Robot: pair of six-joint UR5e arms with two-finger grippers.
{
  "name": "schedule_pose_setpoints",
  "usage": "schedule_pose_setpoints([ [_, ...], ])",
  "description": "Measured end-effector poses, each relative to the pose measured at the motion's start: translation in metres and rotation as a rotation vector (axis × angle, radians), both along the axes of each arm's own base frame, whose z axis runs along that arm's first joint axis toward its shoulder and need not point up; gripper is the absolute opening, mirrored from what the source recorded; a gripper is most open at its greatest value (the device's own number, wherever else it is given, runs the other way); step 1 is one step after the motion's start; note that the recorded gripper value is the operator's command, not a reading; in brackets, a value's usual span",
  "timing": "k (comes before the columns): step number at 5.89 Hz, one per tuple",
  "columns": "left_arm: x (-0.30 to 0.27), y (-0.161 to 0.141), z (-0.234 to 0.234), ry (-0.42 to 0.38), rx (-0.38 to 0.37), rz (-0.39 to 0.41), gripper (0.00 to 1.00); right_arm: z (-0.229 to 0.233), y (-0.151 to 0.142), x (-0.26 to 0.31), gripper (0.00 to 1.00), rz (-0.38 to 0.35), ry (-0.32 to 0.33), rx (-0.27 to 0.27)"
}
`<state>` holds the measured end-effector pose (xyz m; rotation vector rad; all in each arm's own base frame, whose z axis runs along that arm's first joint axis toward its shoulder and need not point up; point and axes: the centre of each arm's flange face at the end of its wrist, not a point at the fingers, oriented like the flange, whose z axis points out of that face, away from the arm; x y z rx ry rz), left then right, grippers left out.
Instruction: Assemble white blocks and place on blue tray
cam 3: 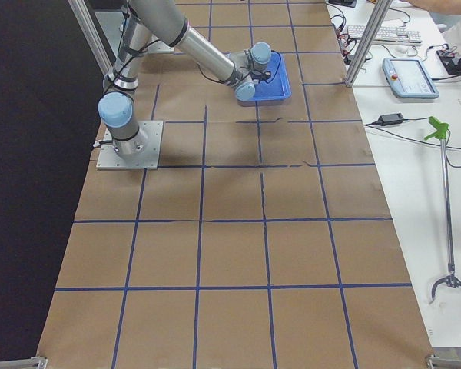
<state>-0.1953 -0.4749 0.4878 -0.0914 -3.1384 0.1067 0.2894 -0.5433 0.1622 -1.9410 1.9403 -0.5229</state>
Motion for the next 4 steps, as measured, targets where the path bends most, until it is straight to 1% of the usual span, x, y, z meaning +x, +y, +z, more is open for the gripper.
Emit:
schedule_pose_setpoints([
  [2, 0.0, 0.0001, 0.0002, 0.0, 0.0, 0.0, 0.99, 0.0011, 0.0005, 0.0, 0.22, 0.001, -0.001, -0.002],
  [4, 0.0, 0.0001, 0.0002, 0.0, 0.0, 0.0, 0.99, 0.003, -0.0015, 0.0005, 0.22, 0.001, -0.005, -0.016],
])
